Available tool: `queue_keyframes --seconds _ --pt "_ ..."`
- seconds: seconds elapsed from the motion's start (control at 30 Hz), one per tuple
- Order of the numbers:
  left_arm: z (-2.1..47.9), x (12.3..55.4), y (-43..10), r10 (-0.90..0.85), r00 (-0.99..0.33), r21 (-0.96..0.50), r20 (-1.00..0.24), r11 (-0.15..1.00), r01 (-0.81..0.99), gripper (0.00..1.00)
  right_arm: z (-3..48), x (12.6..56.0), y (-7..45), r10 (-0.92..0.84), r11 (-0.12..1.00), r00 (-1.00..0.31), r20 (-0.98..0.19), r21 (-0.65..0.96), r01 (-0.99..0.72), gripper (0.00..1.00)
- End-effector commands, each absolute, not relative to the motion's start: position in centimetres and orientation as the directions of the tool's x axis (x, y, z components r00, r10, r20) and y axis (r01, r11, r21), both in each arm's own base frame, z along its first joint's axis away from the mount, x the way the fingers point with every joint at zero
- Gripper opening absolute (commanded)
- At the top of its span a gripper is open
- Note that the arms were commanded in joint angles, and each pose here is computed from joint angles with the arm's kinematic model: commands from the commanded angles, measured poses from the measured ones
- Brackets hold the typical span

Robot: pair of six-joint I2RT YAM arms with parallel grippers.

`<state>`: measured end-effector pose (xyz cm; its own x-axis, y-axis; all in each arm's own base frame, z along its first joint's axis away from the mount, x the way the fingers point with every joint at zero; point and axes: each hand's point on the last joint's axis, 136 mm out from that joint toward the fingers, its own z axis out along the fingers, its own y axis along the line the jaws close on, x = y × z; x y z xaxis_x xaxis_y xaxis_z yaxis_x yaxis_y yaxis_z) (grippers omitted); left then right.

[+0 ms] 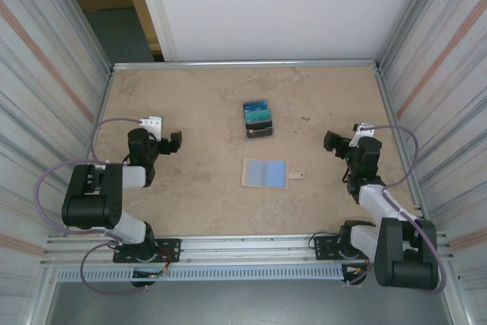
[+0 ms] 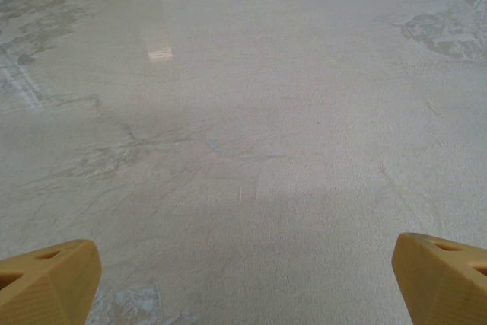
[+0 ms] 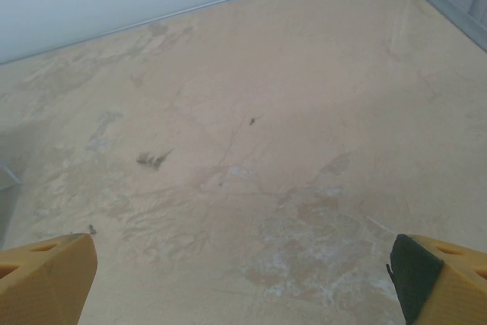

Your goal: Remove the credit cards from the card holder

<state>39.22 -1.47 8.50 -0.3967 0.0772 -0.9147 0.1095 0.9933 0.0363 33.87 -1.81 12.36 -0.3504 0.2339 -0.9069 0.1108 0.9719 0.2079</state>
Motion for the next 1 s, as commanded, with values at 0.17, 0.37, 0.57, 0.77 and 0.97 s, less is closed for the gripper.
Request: queue_keyframes --seconds 0.17,0.37,0.57,0.77,0.97 --pt "9.2 39.6 -1.5 0.071 -0.379 0.030 -0.923 0.993 0.114 0.99 12.5 35.8 -0.2 0.148 0.985 -0.308 -0.940 0.167 -0.034 0.98" --pt "9.1 39.6 -1.6 0.071 -0.380 0.029 -0.922 0.993 0.116 0.99 12.0 36.2 0.5 0.103 0.987 -0.301 -0.948 0.135 -0.089 0.98" --pt "9.1 39.6 -1.6 0.072 -0.379 0.030 -0.922 0.993 0.116 0.99 10.2 37.6 0.7 0.079 0.986 -0.319 -0.944 0.121 -0.114 0.98" --pt "9.2 39.6 -1.6 0.071 -0.379 0.029 -0.923 0.993 0.115 0.99 8.3 39.3 -0.5 0.111 0.989 -0.398 -0.911 0.141 -0.049 0.98" --pt "9.2 39.6 -1.6 0.071 -0.379 0.029 -0.923 0.993 0.116 0.99 8.1 39.5 -1.4 0.111 0.994 -0.405 -0.908 0.105 0.037 0.98"
